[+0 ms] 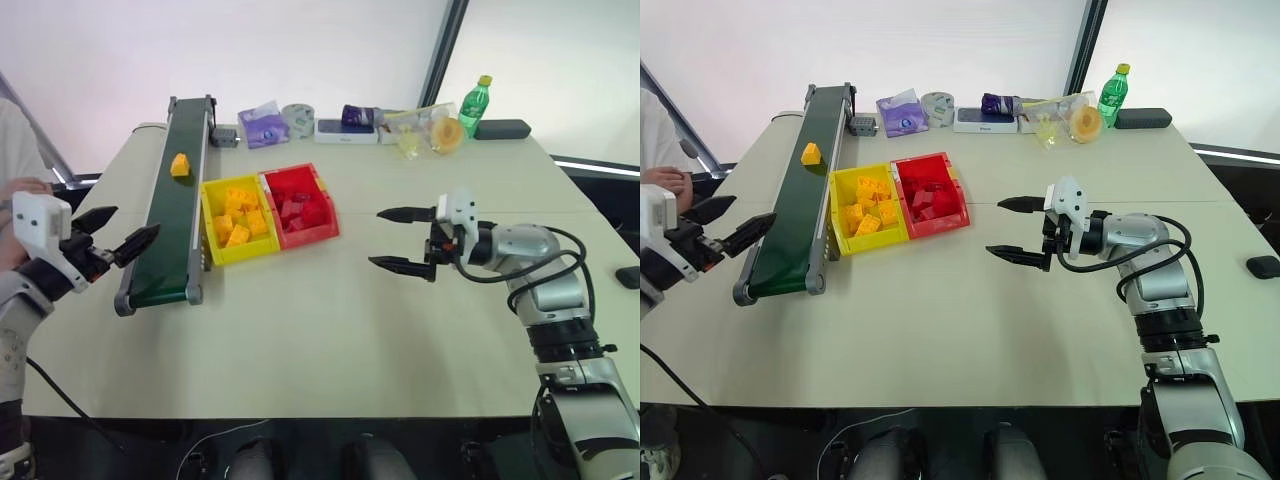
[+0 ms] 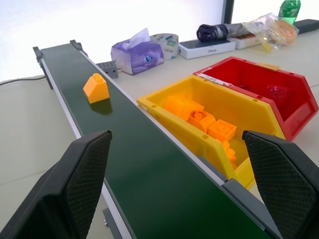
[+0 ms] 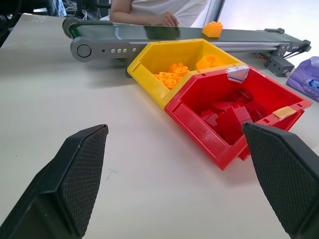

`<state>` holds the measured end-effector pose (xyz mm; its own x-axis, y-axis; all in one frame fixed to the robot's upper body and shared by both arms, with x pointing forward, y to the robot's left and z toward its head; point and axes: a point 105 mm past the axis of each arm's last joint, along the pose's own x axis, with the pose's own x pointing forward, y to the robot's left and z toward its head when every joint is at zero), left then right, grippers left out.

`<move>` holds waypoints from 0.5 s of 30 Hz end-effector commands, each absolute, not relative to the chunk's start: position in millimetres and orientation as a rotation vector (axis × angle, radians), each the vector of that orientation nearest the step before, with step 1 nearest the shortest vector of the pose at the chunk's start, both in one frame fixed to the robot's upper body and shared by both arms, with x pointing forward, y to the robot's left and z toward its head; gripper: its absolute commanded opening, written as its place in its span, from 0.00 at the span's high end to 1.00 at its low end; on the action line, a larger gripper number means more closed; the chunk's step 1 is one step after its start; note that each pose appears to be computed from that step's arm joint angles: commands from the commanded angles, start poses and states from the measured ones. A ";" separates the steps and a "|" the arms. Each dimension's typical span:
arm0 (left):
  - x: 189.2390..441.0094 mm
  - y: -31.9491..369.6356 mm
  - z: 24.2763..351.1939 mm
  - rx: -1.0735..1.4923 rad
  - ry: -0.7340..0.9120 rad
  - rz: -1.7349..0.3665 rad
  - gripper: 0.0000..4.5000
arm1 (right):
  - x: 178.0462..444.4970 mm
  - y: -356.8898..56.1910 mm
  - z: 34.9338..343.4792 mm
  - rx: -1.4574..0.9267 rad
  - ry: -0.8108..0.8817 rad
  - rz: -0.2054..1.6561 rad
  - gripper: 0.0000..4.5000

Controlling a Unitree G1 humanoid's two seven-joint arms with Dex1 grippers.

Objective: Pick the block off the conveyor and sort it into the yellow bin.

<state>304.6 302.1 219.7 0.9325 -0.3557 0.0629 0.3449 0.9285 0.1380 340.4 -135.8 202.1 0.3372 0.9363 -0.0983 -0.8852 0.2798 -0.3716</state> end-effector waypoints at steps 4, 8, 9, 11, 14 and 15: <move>304.4 300.8 229.5 0.159 -0.130 -0.314 0.01 | 339.2 -135.5 216.0 -0.415 -0.203 1.224 0.00; 303.2 298.3 228.2 0.157 -0.130 -0.318 0.01 | 339.0 -134.5 215.5 -0.414 -0.202 1.227 0.00; 303.2 298.7 227.9 0.154 -0.129 -0.315 0.01 | 339.0 -134.6 215.5 -0.414 -0.201 1.228 0.00; 304.1 299.6 229.1 0.142 -0.134 -0.302 0.01 | 339.2 -134.8 215.7 -0.414 -0.202 1.227 0.00; 310.0 302.2 233.4 0.105 -0.144 -0.237 0.01 | 339.0 -134.6 215.6 -0.414 -0.202 1.227 0.00; 312.6 303.5 235.2 0.089 -0.148 -0.207 0.01 | 338.9 -134.4 215.5 -0.414 -0.202 1.227 0.00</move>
<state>311.2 303.5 217.0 0.9636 -0.2540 0.0831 0.2462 0.9647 0.0933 340.4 -135.6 201.9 0.3366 0.9365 -0.0986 -0.8857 0.2794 -0.3707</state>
